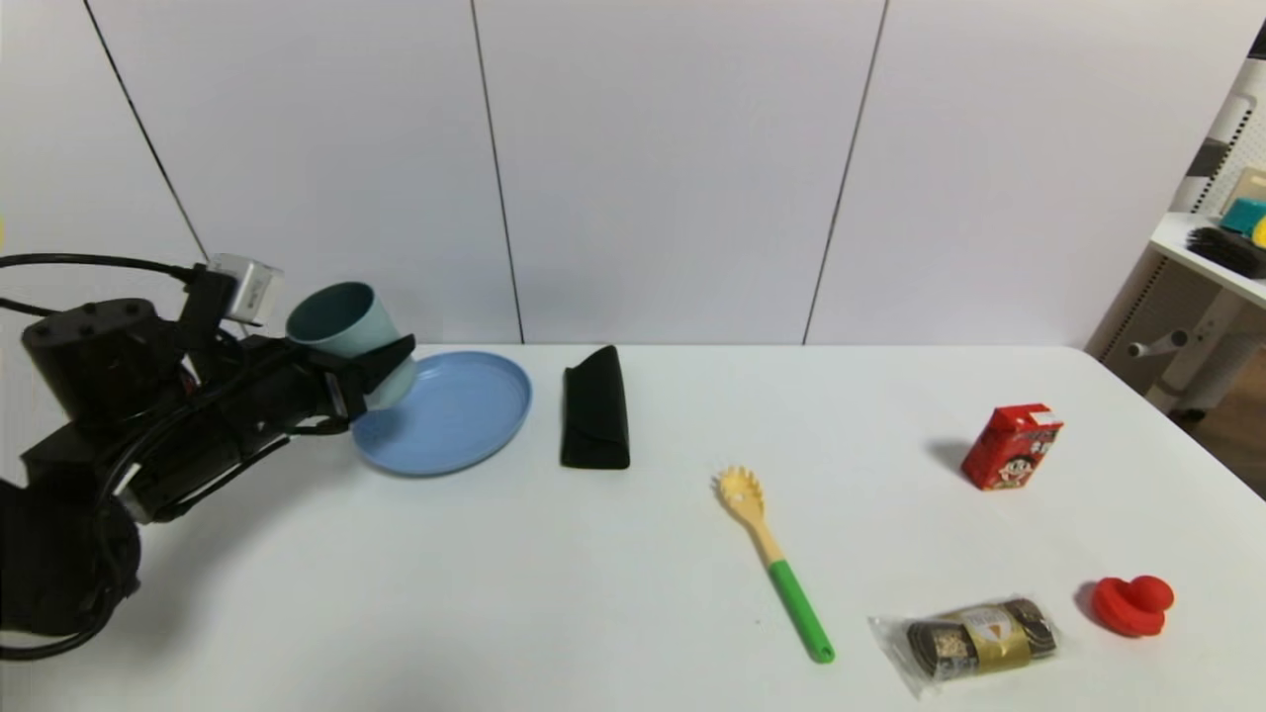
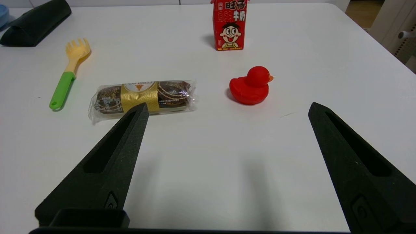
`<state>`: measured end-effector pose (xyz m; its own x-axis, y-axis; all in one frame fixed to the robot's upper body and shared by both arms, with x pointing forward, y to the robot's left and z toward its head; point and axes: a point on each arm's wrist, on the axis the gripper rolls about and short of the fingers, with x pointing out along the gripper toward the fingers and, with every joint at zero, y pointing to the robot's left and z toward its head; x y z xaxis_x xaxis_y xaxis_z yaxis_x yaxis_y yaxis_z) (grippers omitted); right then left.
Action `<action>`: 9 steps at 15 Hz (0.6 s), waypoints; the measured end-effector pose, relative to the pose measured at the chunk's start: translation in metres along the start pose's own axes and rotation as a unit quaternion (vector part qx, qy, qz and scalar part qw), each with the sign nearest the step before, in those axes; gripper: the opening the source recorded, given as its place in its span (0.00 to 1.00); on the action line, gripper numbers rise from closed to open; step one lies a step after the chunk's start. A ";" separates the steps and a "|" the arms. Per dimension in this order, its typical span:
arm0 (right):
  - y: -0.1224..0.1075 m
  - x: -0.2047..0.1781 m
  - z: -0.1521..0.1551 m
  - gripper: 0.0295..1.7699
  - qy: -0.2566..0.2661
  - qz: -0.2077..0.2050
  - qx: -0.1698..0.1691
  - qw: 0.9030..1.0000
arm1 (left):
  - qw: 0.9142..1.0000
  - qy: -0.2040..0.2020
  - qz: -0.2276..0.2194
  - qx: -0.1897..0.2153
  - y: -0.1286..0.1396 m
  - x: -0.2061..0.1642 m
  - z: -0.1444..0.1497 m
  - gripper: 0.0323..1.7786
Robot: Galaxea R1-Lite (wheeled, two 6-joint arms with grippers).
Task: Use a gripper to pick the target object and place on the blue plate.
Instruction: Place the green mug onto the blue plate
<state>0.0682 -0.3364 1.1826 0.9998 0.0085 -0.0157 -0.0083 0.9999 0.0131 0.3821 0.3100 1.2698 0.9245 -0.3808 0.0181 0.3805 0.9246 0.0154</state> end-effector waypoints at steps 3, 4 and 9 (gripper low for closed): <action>0.000 0.000 0.000 0.96 0.000 0.000 0.000 1.000 | 0.999 0.023 -0.030 -0.008 -0.006 0.033 -0.019 0.65; 0.000 0.000 0.000 0.96 0.000 0.000 0.000 1.000 | 0.999 0.030 -0.034 -0.010 -0.006 0.042 -0.026 0.65; 0.000 0.000 0.000 0.96 0.000 0.000 0.000 1.000 | 0.998 0.047 -0.040 -0.011 -0.001 0.076 -0.051 0.65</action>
<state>0.0682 -0.3364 1.1826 0.9998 0.0089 -0.0157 -0.0087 0.9999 0.0135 0.4535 0.2801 1.2200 0.8892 -0.4512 -0.0757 0.4518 0.8921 -0.0098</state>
